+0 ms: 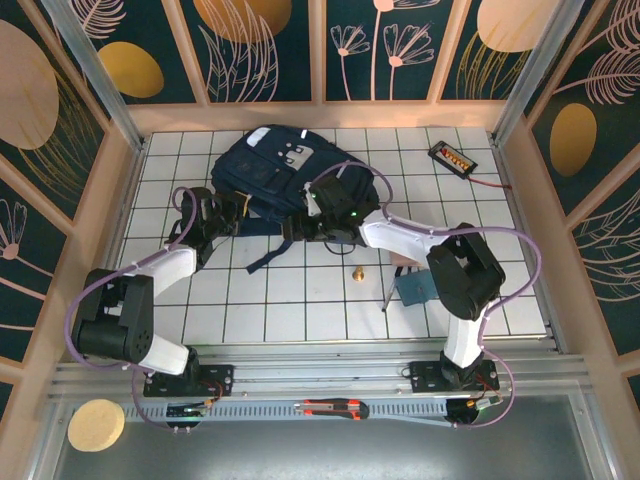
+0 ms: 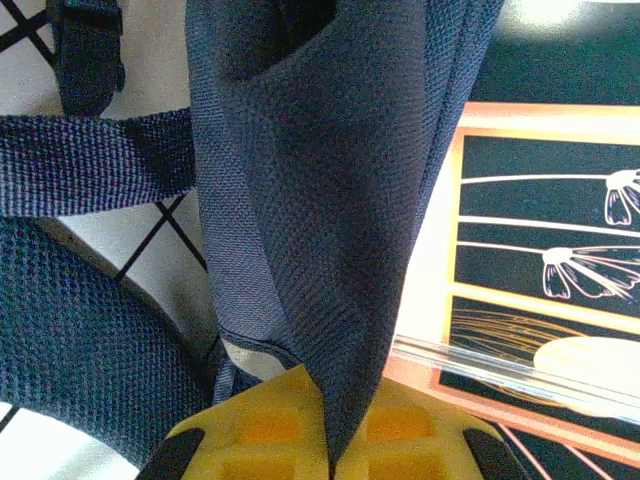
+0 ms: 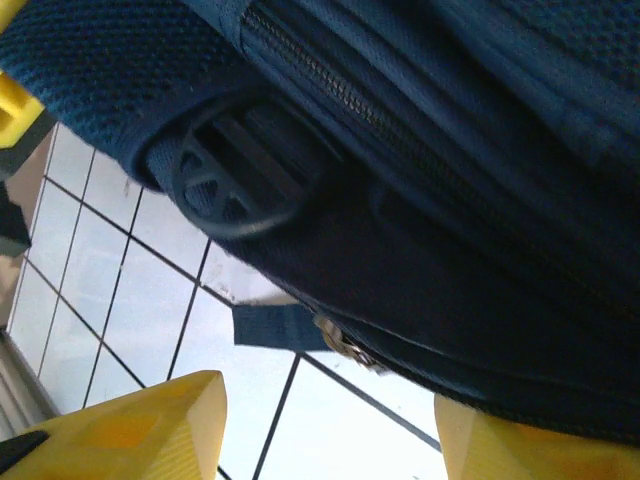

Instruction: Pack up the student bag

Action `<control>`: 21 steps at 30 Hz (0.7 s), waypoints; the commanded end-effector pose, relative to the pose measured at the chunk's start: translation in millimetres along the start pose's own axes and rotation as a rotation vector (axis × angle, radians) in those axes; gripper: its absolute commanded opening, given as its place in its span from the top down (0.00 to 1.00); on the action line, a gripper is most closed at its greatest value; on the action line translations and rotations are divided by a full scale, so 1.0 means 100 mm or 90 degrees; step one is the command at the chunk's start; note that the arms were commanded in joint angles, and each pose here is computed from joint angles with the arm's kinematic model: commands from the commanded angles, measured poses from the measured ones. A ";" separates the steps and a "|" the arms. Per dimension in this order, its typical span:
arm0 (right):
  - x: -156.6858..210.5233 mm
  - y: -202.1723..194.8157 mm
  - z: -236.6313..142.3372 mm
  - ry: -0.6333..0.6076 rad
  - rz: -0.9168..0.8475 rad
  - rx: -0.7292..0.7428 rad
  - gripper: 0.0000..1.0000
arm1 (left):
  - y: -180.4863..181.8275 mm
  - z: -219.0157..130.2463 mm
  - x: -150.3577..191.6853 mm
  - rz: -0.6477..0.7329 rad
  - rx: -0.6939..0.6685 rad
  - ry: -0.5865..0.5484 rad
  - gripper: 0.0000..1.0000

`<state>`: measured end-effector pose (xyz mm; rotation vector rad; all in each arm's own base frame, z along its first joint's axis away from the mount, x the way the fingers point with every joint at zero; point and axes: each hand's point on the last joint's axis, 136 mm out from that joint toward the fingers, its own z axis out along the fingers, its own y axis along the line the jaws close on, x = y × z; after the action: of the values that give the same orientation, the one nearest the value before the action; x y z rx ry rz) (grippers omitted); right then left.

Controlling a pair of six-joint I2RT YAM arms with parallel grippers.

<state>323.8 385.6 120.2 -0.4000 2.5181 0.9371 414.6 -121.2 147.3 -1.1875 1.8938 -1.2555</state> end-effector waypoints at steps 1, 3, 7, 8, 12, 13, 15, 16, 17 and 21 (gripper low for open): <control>-0.02 -0.06 0.08 -0.005 -0.041 0.086 0.42 | -0.47 -0.09 0.14 -0.009 0.070 0.029 1.00; -0.03 -0.09 0.10 -0.004 -0.048 0.121 0.43 | -0.50 -0.09 0.18 -0.011 0.074 0.033 1.00; -0.07 -0.15 0.11 -0.018 -0.066 0.172 0.47 | -0.55 -0.08 0.26 -0.012 0.077 0.043 1.00; -0.08 -0.17 0.11 -0.020 -0.068 0.188 0.49 | -0.56 -0.08 0.26 -0.014 0.078 0.044 1.00; -0.09 -0.24 0.10 -0.025 -0.075 0.224 0.60 | -0.58 -0.10 0.27 -0.020 0.081 0.042 1.00; -0.09 -0.26 0.09 -0.026 -0.079 0.234 0.66 | -0.58 -0.10 0.27 -0.020 0.081 0.042 1.00; -0.08 -0.30 0.07 -0.027 -0.086 0.253 0.80 | -0.60 -0.11 0.26 -0.020 0.080 0.041 1.00; -0.09 -0.32 0.05 -0.029 -0.088 0.259 0.89 | -0.60 -0.12 0.26 -0.019 0.081 0.040 1.00; -0.08 -0.32 0.03 -0.027 -0.091 0.265 0.96 | -0.60 -0.13 0.26 -0.019 0.079 0.040 1.00; -0.08 -0.34 -0.10 -0.017 -0.099 0.277 1.00 | -0.52 -0.13 0.22 -0.003 0.052 0.029 1.00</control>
<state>338.6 366.9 101.2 -0.4290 2.5426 0.4062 406.9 -133.3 148.6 -1.2536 1.9226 -1.2471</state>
